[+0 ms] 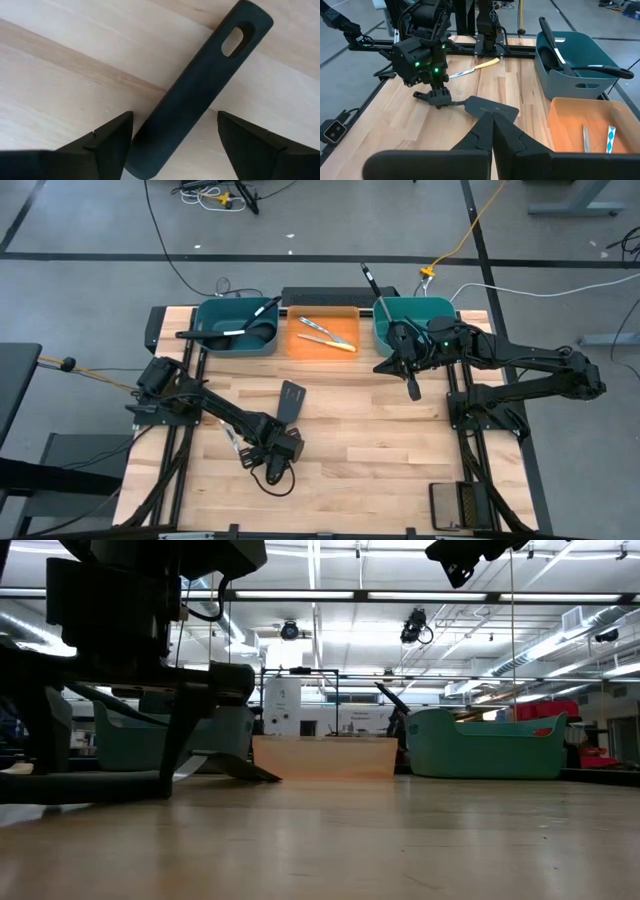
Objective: Pick & Place Kitchen Items
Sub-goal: Put the black spatula into the green bin
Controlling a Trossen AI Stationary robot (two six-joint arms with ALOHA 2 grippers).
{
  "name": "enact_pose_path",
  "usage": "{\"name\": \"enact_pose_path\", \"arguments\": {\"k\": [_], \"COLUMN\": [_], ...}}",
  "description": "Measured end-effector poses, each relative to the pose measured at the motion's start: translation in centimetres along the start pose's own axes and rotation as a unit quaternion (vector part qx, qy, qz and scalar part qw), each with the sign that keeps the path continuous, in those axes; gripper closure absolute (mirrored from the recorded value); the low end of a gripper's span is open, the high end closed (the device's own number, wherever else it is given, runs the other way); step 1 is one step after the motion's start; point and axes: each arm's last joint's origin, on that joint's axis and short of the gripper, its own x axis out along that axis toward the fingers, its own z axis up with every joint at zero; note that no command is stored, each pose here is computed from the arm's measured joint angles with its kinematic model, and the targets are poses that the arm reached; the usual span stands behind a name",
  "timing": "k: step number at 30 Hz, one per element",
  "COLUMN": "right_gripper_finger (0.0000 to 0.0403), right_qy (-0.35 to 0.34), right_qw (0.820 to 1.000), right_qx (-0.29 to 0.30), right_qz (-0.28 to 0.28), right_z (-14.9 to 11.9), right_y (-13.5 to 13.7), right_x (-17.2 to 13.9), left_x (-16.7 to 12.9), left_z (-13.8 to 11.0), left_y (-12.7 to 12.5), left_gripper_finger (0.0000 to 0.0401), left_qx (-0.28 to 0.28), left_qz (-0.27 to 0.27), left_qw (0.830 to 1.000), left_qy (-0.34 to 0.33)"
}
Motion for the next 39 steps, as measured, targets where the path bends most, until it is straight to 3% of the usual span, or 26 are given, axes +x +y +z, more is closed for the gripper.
{"name": "enact_pose_path", "arguments": {"k": [18,39], "right_gripper_finger": [0.0398,0.0398], "right_qy": [0.0,0.0], "right_qw": [1.0,1.0], "right_qx": [0.0,0.0], "right_qz": [-0.001,-0.001], "right_z": [0.0,0.0], "right_y": [0.0,-0.01], "right_x": [0.0,0.0], "left_x": [0.0,0.0], "left_z": [0.01,0.0], "left_y": [0.02,0.02], "left_gripper_finger": [0.0212,0.0265], "left_qx": [0.007,0.005], "left_qz": [0.001,0.002], "left_qw": [1.0,1.0], "left_qy": [0.0,0.001]}}
